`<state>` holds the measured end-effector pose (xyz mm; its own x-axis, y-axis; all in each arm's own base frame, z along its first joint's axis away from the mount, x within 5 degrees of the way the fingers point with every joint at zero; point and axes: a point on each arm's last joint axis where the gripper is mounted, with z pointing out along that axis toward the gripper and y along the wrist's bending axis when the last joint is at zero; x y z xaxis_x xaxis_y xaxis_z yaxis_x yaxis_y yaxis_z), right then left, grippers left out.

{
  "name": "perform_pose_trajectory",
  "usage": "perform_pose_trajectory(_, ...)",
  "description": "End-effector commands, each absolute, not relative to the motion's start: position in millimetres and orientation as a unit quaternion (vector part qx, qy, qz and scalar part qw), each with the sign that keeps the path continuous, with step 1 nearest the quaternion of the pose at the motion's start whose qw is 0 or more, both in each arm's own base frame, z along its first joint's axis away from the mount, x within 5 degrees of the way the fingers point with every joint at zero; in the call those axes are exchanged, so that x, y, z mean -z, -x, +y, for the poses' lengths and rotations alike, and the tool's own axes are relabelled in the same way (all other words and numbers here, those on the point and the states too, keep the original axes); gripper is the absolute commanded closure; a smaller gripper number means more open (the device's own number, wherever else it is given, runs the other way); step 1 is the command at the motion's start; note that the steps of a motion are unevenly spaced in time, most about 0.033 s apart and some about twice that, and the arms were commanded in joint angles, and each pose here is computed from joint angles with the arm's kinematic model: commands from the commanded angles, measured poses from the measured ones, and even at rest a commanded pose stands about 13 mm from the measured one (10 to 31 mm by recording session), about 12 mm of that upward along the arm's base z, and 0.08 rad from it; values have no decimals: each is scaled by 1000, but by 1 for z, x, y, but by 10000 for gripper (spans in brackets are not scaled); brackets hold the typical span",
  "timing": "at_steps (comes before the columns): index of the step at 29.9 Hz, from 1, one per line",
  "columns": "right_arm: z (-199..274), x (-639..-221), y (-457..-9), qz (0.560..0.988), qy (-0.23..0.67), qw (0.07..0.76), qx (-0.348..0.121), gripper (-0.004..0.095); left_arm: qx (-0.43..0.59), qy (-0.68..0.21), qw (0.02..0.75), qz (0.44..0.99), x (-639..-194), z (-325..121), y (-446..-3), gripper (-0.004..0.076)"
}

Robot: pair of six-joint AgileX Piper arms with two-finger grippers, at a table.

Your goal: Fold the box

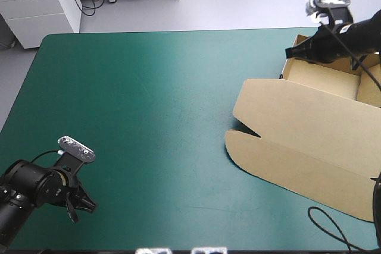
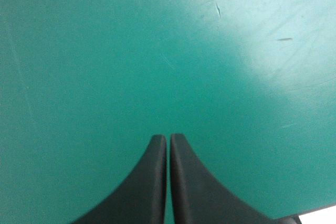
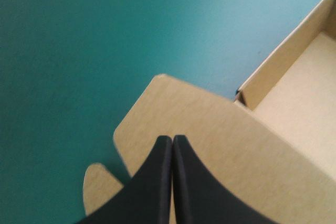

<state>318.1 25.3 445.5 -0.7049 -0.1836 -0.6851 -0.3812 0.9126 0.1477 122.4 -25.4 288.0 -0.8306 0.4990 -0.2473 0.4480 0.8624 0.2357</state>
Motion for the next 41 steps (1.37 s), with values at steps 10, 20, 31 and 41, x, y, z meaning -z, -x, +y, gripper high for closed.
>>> perform_pose_trajectory(10,47,-404,-195,899,242,341,-129,927,-43,-212,215,952,-298,-34,-129,718)
perform_pose_trajectory(20,39,-370,-117,880,235,397,-112,926,-20,-208,234,949,-299,-38,-131,720)
perform_pose_trajectory(31,36,-326,-84,878,225,409,-107,927,-16,-206,294,933,-311,-29,-108,731)
perform_pose_trajectory(41,35,-293,-75,888,221,389,-110,926,-15,-208,297,932,-283,-22,-89,731)
